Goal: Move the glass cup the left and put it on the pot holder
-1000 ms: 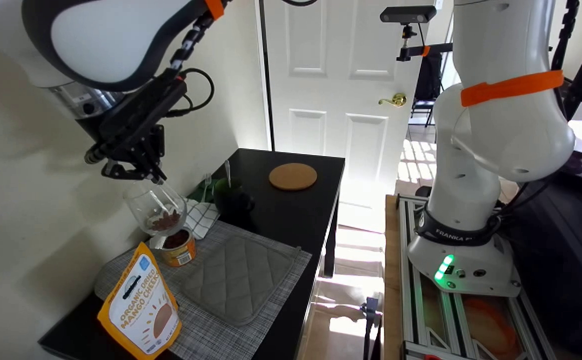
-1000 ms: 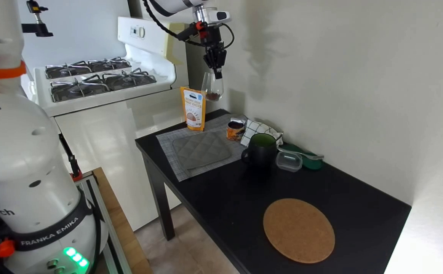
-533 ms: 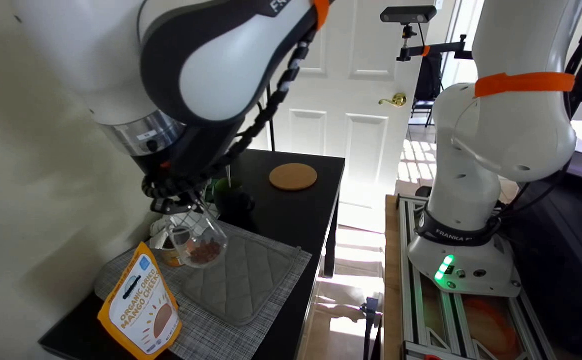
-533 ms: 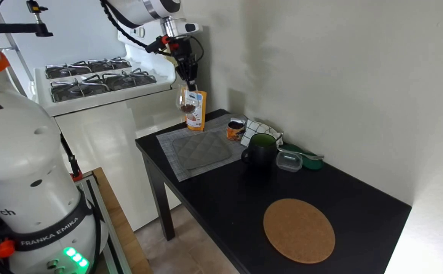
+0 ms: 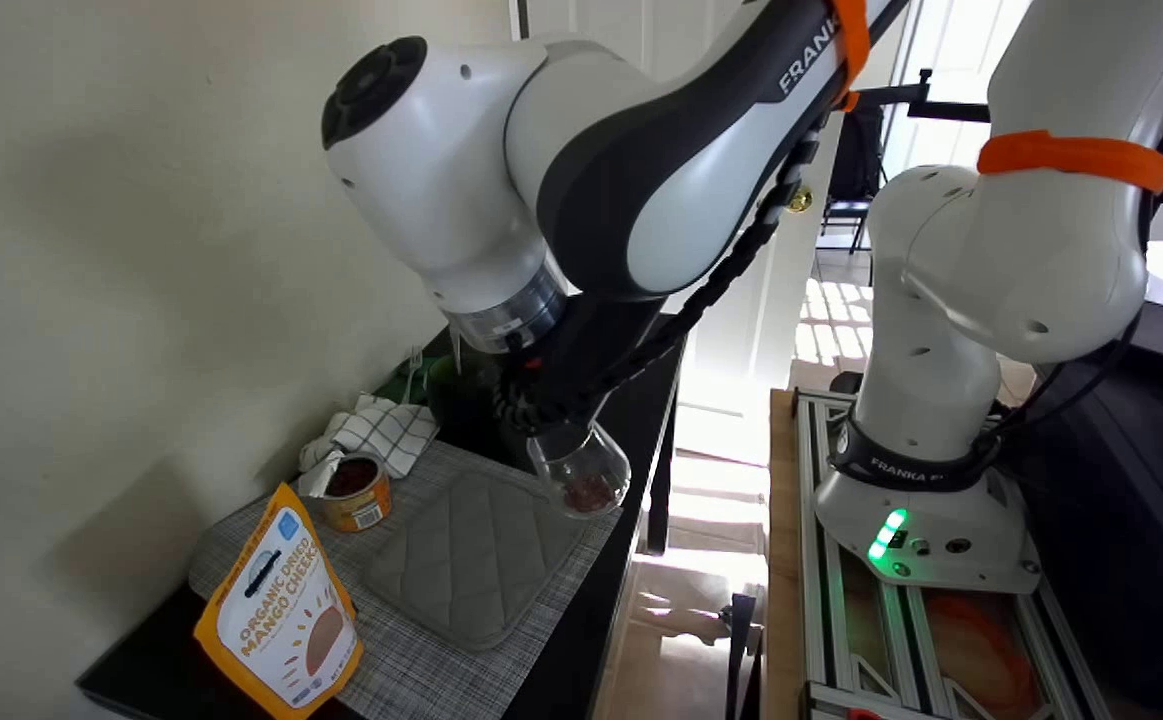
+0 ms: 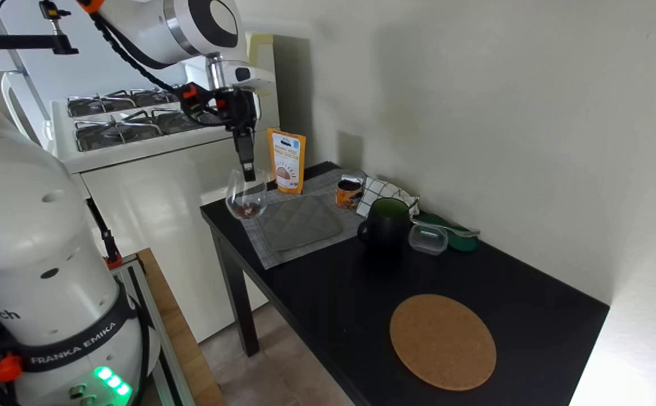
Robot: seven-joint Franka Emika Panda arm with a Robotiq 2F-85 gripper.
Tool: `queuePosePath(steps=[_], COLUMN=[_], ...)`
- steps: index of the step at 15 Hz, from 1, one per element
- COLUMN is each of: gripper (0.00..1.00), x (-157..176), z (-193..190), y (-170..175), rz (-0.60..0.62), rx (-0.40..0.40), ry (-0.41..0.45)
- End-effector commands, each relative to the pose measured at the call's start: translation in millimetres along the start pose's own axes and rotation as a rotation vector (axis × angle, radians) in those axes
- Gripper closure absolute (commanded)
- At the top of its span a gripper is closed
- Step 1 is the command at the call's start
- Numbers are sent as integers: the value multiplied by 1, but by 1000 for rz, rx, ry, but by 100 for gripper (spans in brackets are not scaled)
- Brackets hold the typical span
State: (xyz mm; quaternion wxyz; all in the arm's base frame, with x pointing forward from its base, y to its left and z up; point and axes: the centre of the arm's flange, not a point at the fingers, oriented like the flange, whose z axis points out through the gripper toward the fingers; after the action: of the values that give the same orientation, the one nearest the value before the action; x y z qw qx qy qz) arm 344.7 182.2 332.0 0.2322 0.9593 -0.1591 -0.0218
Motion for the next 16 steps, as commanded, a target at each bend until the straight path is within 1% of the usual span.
queuePosePath(steps=[1,3,7,8,12,16], gripper=[95,95,95,99,99,99], x=[4,14,15,15,31,51], z=[8,17,17,17,19,17], y=[9,23,25,25,34,28], rz=[36,79,95,96,97,90], rx=[-7,-10,-10,-10,-39,-26], ry=[-16,-40,-42,-42,-3,24])
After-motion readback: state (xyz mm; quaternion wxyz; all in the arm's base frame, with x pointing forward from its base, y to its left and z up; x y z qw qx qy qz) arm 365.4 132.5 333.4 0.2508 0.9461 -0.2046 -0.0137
